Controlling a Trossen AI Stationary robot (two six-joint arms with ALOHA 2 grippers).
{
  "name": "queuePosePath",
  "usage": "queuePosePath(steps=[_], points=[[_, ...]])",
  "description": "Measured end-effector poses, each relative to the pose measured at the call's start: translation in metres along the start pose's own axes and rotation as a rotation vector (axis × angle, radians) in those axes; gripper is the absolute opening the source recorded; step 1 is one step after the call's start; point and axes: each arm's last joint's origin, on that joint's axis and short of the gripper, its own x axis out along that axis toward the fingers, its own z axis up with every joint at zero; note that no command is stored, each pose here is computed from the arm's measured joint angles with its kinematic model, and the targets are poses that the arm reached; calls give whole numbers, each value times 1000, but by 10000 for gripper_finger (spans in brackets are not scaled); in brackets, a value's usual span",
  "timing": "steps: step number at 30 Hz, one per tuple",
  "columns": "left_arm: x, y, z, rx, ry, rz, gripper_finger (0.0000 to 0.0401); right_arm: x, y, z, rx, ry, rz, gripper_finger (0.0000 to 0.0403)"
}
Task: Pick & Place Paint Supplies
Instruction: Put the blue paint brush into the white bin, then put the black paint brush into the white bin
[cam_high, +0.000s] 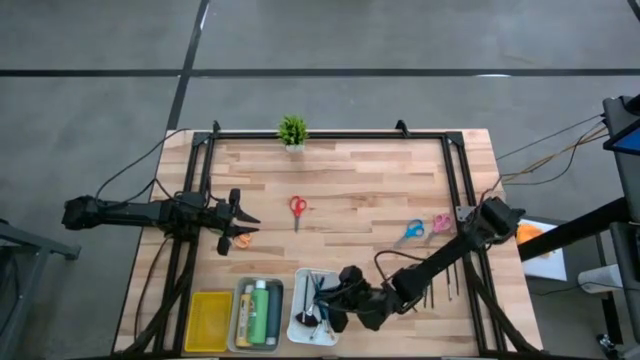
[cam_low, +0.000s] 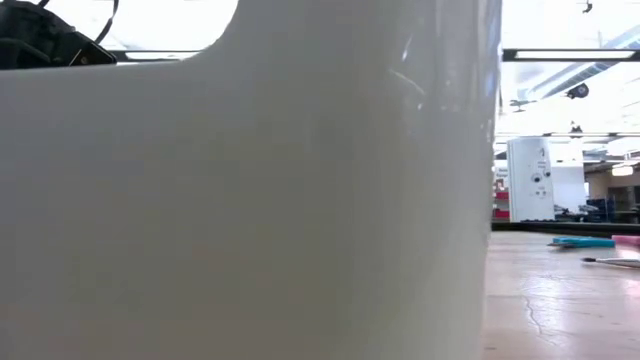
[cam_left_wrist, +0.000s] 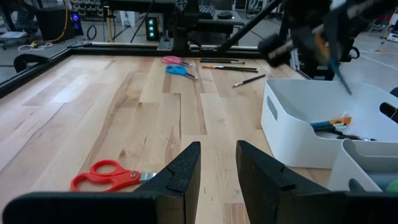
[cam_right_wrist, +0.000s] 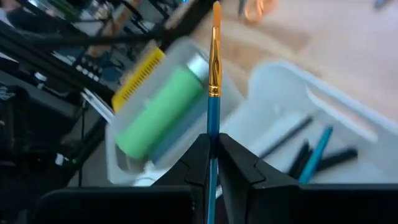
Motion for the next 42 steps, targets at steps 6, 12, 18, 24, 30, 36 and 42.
queuePosePath(steps=[6, 12, 18, 24, 30, 36, 42], points=[[0, 0, 0, 0, 0, 0, 104, 14, -14, -17, 84, 120, -14, 19], [0, 0, 0, 0, 0, 0, 104, 15, -16, -16, 97, 129, -32, 20], [0, 0, 0, 0, 0, 0, 104, 19, -17, -11, 129, 159, -24, 61], [0, 0, 0, 0, 0, 0, 104, 21, -17, -9, 114, 170, -20, 93], [0, 0, 0, 0, 0, 0, 104, 21, -17, -9, 94, 174, -18, 95], [0, 0, 0, 0, 0, 0, 104, 16, -13, -1, 38, 165, 0, 95], [0, 0, 0, 0, 0, 0, 104, 4, -2, 17, -44, 136, 29, 95]])
